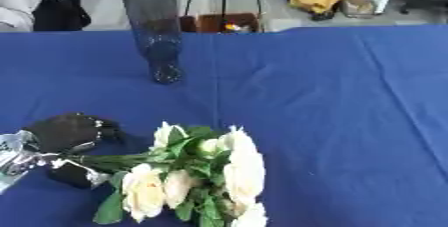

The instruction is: Arrange flowers into the vase.

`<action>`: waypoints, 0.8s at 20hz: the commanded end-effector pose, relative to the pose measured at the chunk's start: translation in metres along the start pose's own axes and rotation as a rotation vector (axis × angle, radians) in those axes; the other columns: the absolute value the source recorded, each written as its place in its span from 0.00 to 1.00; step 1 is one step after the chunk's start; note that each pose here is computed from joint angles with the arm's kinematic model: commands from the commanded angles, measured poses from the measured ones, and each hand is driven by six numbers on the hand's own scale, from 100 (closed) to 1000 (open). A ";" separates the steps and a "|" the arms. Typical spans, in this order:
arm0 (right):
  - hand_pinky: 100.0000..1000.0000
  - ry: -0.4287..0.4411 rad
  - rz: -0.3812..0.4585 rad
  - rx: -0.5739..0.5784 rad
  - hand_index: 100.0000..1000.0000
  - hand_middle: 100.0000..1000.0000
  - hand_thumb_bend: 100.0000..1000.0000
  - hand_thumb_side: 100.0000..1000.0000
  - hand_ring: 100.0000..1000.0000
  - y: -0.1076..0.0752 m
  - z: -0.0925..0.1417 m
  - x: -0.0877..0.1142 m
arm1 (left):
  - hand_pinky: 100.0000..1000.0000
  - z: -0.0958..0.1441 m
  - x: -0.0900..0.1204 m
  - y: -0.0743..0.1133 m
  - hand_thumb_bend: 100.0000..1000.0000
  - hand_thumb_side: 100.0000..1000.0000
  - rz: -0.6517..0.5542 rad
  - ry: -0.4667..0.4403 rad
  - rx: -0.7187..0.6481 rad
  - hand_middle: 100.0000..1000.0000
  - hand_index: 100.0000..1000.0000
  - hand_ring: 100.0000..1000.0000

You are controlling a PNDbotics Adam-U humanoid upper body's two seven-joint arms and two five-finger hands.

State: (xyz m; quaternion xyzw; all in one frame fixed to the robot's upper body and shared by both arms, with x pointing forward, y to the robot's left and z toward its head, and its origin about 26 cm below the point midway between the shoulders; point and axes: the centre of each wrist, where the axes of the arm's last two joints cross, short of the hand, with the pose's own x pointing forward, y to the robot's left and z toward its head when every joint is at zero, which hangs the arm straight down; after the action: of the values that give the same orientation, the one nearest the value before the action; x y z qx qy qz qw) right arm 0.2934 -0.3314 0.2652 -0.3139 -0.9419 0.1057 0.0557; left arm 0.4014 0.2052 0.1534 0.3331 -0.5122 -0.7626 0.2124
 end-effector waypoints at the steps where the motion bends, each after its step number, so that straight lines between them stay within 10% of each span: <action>1: 0.73 -0.027 0.016 -0.010 0.83 0.79 0.00 0.77 0.81 -0.005 -0.007 0.002 | 0.44 0.000 -0.002 0.000 0.15 0.63 -0.026 0.013 0.026 0.67 0.74 0.64; 8: 0.73 -0.025 0.018 -0.012 0.83 0.79 0.00 0.77 0.81 -0.006 -0.006 0.002 | 0.12 -0.002 0.000 -0.002 0.04 0.55 -0.038 0.023 0.122 0.44 0.50 0.38; 16: 0.74 -0.024 0.019 -0.013 0.83 0.78 0.00 0.77 0.81 -0.006 -0.006 0.002 | 0.00 -0.006 -0.006 -0.009 0.00 0.48 -0.021 0.080 0.199 0.33 0.42 0.25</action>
State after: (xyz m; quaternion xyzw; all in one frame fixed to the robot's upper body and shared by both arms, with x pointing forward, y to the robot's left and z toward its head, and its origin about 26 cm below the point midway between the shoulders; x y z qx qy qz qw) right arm 0.2932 -0.3321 0.2647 -0.3163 -0.9417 0.0998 0.0569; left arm 0.4063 0.2007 0.1404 0.3731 -0.5771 -0.7010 0.1907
